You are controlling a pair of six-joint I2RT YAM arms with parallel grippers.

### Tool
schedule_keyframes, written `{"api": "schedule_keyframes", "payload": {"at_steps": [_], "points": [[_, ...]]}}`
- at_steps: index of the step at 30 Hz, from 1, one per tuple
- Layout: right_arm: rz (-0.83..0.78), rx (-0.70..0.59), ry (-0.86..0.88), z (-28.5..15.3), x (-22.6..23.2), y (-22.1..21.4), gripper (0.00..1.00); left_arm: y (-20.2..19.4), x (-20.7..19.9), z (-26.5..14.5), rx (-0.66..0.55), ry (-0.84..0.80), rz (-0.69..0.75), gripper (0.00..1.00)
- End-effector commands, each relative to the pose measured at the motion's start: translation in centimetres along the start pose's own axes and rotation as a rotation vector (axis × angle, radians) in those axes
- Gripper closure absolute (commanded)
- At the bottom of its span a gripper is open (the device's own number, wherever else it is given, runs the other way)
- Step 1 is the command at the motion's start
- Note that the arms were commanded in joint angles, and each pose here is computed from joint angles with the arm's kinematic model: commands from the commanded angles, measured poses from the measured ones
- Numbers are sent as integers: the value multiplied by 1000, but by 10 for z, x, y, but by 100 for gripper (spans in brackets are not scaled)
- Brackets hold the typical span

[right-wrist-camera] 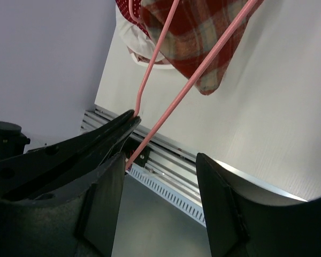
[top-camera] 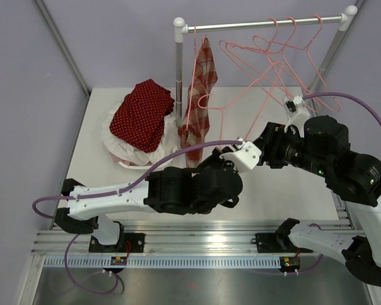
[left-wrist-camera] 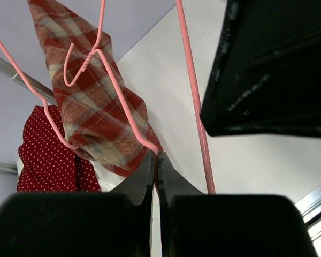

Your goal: Remove the skirt from the hanger

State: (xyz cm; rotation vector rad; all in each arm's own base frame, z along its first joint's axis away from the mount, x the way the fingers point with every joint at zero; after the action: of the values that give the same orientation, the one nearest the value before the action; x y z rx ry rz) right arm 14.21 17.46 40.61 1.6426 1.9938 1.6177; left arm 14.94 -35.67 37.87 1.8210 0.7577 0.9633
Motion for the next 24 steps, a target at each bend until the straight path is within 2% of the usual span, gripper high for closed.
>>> {"api": "schedule_keyframes", "payload": {"at_steps": [1, 5, 8, 12, 14, 15, 16, 20, 21, 22, 23, 24], "points": [[26, -182, -5, 4, 5, 39, 37, 26, 20, -16, -75, -4, -153, 100], [53, -293, 41, 16, 17, 65, 38, 26, 18, -18, -81, -27, -180, 100], [76, -327, 80, 35, 24, 75, 42, 30, 17, -21, -96, -52, -212, 100], [102, -310, 129, 60, 34, 77, 54, 37, 17, -24, -117, -76, -249, 100], [110, -299, 163, 68, 39, 76, 77, 41, 16, -26, -130, -95, -273, 100], [112, -296, 167, 72, 39, 75, 97, 42, 17, -27, -135, -102, -280, 100], [112, -298, 177, 72, 41, 75, 100, 42, 16, -28, -139, -110, -287, 100], [99, -341, 211, 60, 45, 79, 100, 45, 16, -32, -177, -149, -359, 100], [95, -345, 211, 57, 45, 79, 100, 49, 29, -39, -203, -153, -404, 90], [89, -360, 206, 52, 44, 82, 100, 44, 29, -38, -225, -151, -442, 76], [83, -365, 206, 45, 44, 82, 100, 44, 38, -40, -251, -152, -484, 27], [77, -381, 199, 39, 44, 85, 100, 50, 64, -59, -313, -187, -572, 14]]}}
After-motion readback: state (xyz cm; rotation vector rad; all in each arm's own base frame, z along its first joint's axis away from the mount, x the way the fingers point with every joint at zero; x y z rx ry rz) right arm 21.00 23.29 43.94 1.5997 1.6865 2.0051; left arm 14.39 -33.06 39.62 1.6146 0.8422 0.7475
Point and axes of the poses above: each gripper's point midway between its finger pads, its own z axis out along the fingers, its own x axis along the line the jaws close on, y = z × x, the point moved 1 cm from there along -z, back along the fingers, and after that the axes turned 8 degrees about -z, right-handed, at the moved point
